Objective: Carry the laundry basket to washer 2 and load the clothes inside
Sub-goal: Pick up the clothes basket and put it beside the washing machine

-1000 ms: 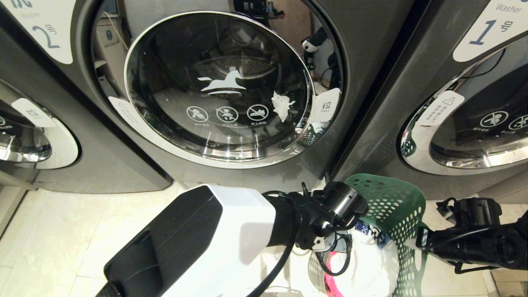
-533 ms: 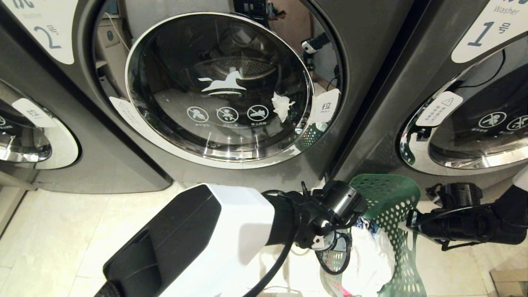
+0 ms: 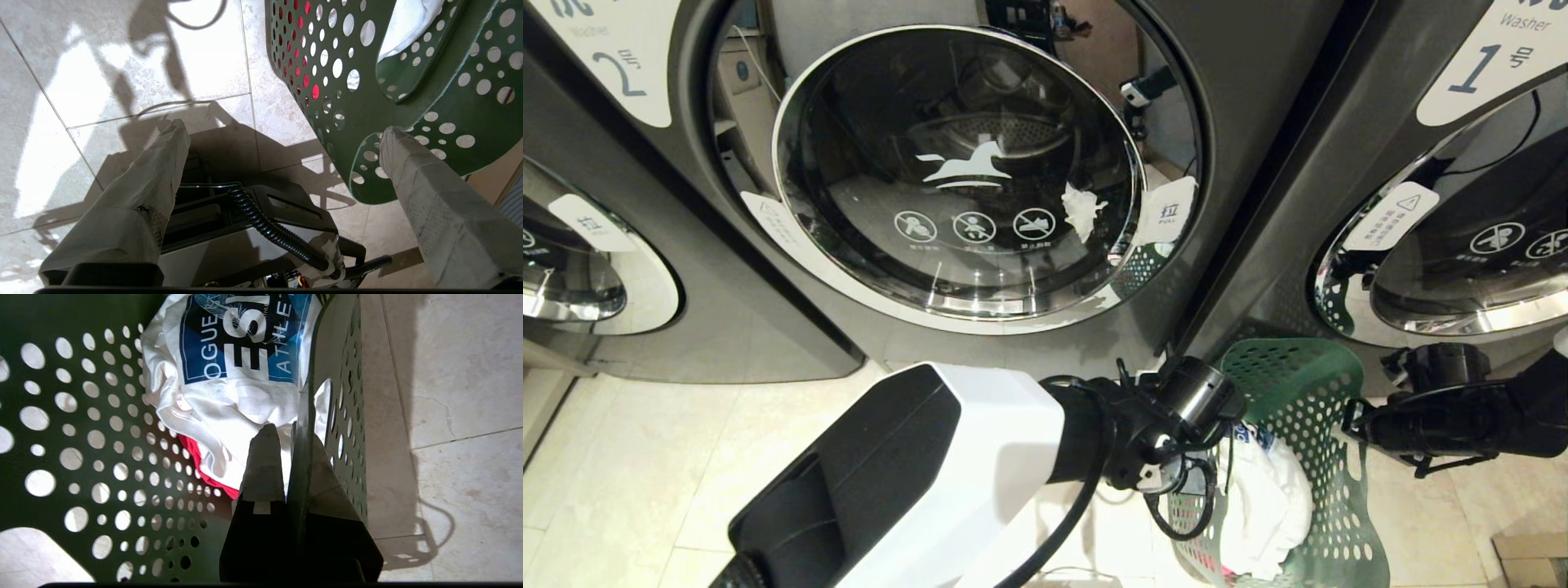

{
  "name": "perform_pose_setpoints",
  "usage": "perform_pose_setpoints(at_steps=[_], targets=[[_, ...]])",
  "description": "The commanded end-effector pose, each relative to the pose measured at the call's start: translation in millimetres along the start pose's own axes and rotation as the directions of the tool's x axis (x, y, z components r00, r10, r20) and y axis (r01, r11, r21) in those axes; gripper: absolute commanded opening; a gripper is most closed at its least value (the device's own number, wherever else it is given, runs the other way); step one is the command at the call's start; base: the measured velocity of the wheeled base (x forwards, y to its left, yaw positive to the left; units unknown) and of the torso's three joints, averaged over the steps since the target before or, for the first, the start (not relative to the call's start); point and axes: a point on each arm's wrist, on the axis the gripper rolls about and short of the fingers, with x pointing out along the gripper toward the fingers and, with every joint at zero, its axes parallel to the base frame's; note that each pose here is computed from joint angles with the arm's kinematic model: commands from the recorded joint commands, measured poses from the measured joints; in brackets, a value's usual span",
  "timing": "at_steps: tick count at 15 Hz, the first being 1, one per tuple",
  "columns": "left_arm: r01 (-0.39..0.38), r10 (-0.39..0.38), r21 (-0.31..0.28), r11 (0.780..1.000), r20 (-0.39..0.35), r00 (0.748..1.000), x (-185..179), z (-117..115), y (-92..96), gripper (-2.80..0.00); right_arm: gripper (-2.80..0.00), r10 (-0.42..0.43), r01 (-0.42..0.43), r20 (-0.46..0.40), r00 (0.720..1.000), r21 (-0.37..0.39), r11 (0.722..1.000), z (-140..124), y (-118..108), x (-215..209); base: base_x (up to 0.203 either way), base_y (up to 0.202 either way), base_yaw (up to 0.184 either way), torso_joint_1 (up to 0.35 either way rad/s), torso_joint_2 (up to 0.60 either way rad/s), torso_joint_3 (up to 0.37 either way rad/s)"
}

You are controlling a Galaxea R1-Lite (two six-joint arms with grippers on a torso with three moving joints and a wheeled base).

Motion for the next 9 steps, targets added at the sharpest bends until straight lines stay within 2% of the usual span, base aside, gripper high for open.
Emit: perform_pose_setpoints(at_steps=[1, 2, 6, 9], targets=[[-0.004, 0.004, -0.002, 1.000, -0.003, 1.000, 2, -1, 0.2, 0.00, -2.80, -0.006, 0.005, -0.009, 1.000, -0.031, 1.000, -2, -2, 0, 0.000, 0.000, 0.000, 0.000, 0.00, 0.000], [-0.005, 0.005, -0.002, 1.000, -0.005, 1.000, 2, -2, 0.3, 0.00, 0.00, -0.027, 0.026, -0.008, 1.000, -0.040, 0.999, -3, -3, 1, 0.000, 0.000, 0.000, 0.000, 0.00, 0.000], [-0.004, 0.004, -0.002, 1.000, -0.003, 1.000, 1, -1, 0.1, 0.00, 0.00, -0.041, 0.040, -0.024, 0.999, -0.041, 0.998, -11, -2, -8, 0.000, 0.000, 0.000, 0.000, 0.00, 0.000], [0.004, -0.004, -0.007, 1.000, 0.009, 1.000, -5, 3, -0.1, 0.00, 0.00, -0.031, 0.030, -0.009, 0.999, -0.048, 0.998, -16, 7, -38, 0.000, 0.000, 0.000, 0.000, 0.00, 0.000]])
